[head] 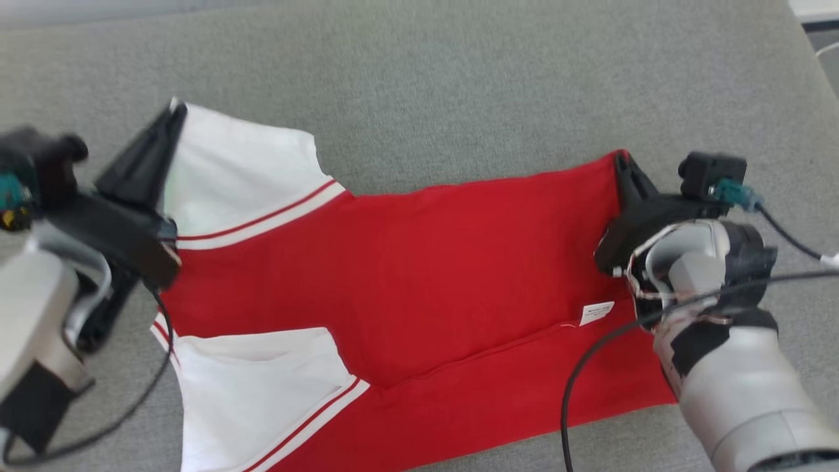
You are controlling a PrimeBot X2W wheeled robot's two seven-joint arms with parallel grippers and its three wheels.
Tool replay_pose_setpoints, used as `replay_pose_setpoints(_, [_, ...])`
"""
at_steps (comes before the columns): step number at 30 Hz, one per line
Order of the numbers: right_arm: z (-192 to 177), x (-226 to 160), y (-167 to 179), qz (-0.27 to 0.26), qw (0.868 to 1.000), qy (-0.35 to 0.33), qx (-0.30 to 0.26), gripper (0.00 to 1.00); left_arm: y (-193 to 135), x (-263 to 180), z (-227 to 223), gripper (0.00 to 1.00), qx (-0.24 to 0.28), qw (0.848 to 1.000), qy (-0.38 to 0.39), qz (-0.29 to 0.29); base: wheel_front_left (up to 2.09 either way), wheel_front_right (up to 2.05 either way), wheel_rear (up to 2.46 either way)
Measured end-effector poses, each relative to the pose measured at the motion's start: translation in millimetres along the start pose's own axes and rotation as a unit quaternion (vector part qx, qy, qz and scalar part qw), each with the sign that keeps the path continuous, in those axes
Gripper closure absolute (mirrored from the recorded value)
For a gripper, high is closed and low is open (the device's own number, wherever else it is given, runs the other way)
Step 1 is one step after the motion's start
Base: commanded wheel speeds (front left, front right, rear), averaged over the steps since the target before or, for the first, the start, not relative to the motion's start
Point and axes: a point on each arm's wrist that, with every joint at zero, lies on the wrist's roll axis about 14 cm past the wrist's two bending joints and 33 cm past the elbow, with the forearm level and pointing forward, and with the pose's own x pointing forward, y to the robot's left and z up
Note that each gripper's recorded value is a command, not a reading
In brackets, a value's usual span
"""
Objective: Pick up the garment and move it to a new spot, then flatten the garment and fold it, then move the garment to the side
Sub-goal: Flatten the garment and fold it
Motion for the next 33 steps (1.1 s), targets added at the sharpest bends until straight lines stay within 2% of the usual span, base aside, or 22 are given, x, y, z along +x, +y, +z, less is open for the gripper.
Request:
replay_pose_setpoints(10, [1.6,-39.9,9.2,0.026,0.998,-0.045,0.026,1.0,-39.0,-56.2,24.7,1.0,-0.033,0.998,-0.055,0.01,0.0,0.0,0.0])
replay_pose_setpoints(18, [1.3,-63.7,21.8,0.055,0.994,-0.069,0.057,1.0,-50.1,-103.9,36.5,1.0,-0.021,0.996,-0.075,0.045,0.0,0.0,0.0])
replay_pose_setpoints(26, [-16.9,-83.9,27.2,0.072,0.993,-0.049,0.084,1.0,-68.8,-136.5,21.1,1.0,-0.008,0.995,-0.07,0.065,0.0,0.0,0.0])
replay_pose_setpoints(33, [-31.3,-106.4,26.5,0.075,0.992,-0.029,0.101,1.0,-77.8,-157.7,14.8,1.0,-0.027,0.993,-0.075,0.091,0.0,0.0,0.0])
